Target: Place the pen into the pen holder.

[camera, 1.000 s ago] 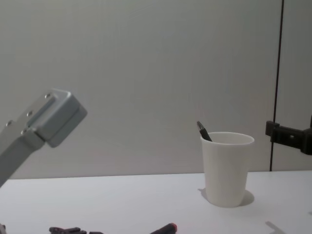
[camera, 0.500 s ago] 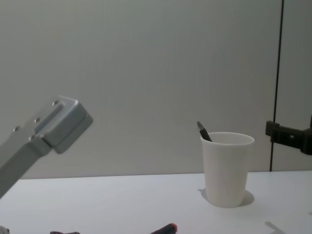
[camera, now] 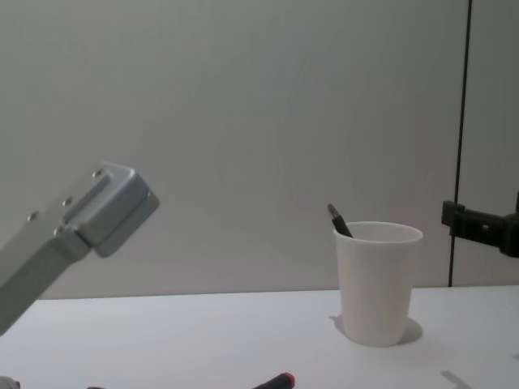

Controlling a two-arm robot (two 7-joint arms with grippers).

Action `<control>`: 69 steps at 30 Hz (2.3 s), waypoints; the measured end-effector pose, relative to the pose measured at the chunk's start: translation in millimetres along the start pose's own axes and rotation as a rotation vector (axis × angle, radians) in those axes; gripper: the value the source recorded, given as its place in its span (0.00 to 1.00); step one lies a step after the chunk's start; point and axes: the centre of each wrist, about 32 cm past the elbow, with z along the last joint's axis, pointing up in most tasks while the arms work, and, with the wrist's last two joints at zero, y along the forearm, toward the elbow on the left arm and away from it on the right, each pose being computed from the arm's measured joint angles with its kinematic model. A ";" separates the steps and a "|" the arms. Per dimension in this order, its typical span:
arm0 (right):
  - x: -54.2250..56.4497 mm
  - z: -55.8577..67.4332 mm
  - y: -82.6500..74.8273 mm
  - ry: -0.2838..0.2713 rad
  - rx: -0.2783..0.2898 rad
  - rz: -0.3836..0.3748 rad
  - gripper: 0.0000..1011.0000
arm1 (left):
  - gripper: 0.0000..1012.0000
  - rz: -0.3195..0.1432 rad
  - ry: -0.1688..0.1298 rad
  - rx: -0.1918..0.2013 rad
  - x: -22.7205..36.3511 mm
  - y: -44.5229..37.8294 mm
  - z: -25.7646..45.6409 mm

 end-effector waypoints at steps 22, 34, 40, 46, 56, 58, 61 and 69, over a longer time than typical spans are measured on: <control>0.0 0.0 0.0 0.000 0.000 0.000 0.99 | 0.71 0.000 0.001 0.005 0.1 -0.7 0.1; 0.0 0.0 0.0 0.000 0.000 0.000 0.99 | 0.63 0.004 0.013 0.001 0.1 -0.3 0.2; 0.0 0.0 0.0 0.000 0.000 0.000 0.99 | 0.60 0.007 0.017 -0.002 0.1 -0.1 0.2; 0.0 0.0 0.0 0.000 0.000 0.000 0.99 | 0.55 0.009 0.020 -0.004 0.1 0.0 0.3; 0.0 0.0 0.0 0.000 0.000 0.000 0.99 | 0.37 0.011 0.023 -0.005 0.3 0.0 0.2; 0.0 0.0 0.0 0.000 0.000 0.000 0.99 | 0.31 0.011 0.023 -0.005 0.3 0.0 0.2; 0.0 0.0 0.0 0.000 0.000 0.000 0.99 | 0.22 0.011 0.023 -0.006 0.2 0.0 0.3; 0.0 0.0 0.0 0.000 0.000 0.000 0.99 | 0.17 0.011 0.023 -0.007 0.2 0.0 0.4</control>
